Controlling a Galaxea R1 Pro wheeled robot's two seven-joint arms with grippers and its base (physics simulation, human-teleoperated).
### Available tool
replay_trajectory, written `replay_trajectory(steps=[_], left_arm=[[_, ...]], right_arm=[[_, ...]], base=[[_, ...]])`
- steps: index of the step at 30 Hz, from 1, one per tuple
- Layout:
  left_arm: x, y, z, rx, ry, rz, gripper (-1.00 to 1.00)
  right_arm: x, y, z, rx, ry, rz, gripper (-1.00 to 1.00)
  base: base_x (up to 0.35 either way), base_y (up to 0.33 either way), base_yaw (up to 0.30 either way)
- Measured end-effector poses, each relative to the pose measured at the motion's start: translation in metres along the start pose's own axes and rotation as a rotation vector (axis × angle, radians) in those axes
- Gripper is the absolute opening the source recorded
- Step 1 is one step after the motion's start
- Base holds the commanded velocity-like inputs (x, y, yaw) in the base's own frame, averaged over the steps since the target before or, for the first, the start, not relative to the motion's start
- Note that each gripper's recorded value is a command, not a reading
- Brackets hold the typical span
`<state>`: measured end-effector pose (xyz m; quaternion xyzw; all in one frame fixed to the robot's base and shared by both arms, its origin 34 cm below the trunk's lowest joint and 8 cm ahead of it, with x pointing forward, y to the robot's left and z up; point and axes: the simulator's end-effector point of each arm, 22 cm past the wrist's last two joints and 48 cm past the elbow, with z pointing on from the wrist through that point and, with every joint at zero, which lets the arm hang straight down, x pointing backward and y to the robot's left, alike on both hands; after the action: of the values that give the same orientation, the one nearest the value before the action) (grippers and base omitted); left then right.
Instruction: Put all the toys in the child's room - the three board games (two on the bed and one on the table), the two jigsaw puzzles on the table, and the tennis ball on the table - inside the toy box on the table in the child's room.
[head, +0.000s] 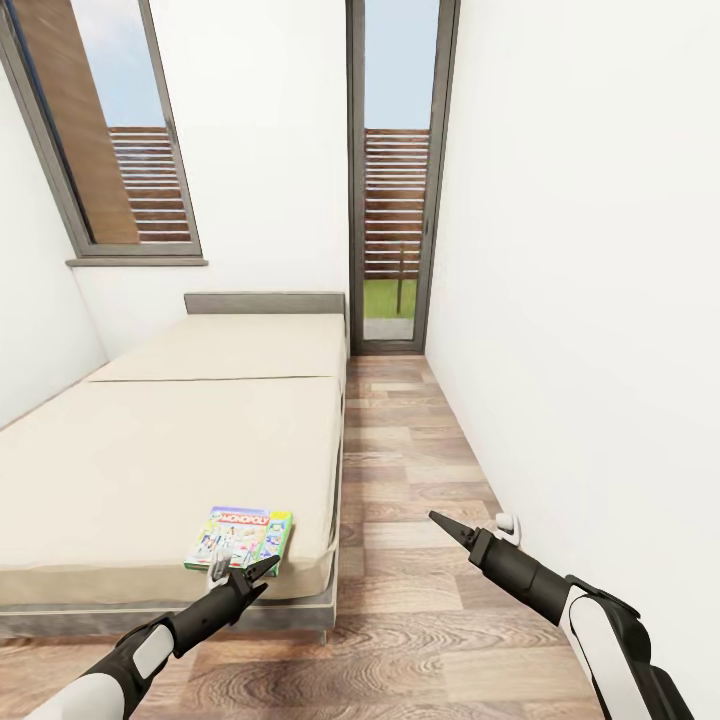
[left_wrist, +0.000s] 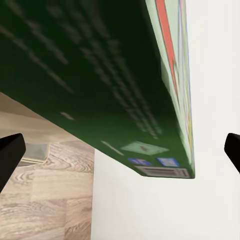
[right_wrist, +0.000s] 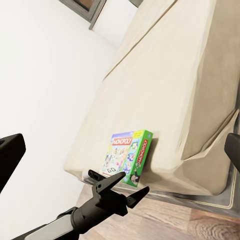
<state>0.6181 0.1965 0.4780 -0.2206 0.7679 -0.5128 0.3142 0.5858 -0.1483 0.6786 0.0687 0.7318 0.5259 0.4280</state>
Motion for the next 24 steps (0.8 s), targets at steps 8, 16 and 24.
replay_trajectory(steps=[8, 16, 24], left_arm=[[-0.001, -0.002, 0.0, 0.0, 0.0, -0.001, 1.0], [-0.007, -0.016, -0.002, -0.001, 0.001, -0.001, 1.0], [-0.007, -0.016, -0.002, -0.001, 0.001, -0.001, 1.0]], right_arm=[[-0.002, 0.002, 0.0, 0.0, 0.0, 0.0, 1.0], [-0.012, 0.013, 0.001, 0.0, 0.0, 0.0, 1.0], [-0.012, 0.013, 0.001, 0.0, 0.0, 0.0, 1.0]], base=[[0.0, 0.0, 0.0], [0.0, 0.0, 0.0], [0.0, 0.0, 0.0]])
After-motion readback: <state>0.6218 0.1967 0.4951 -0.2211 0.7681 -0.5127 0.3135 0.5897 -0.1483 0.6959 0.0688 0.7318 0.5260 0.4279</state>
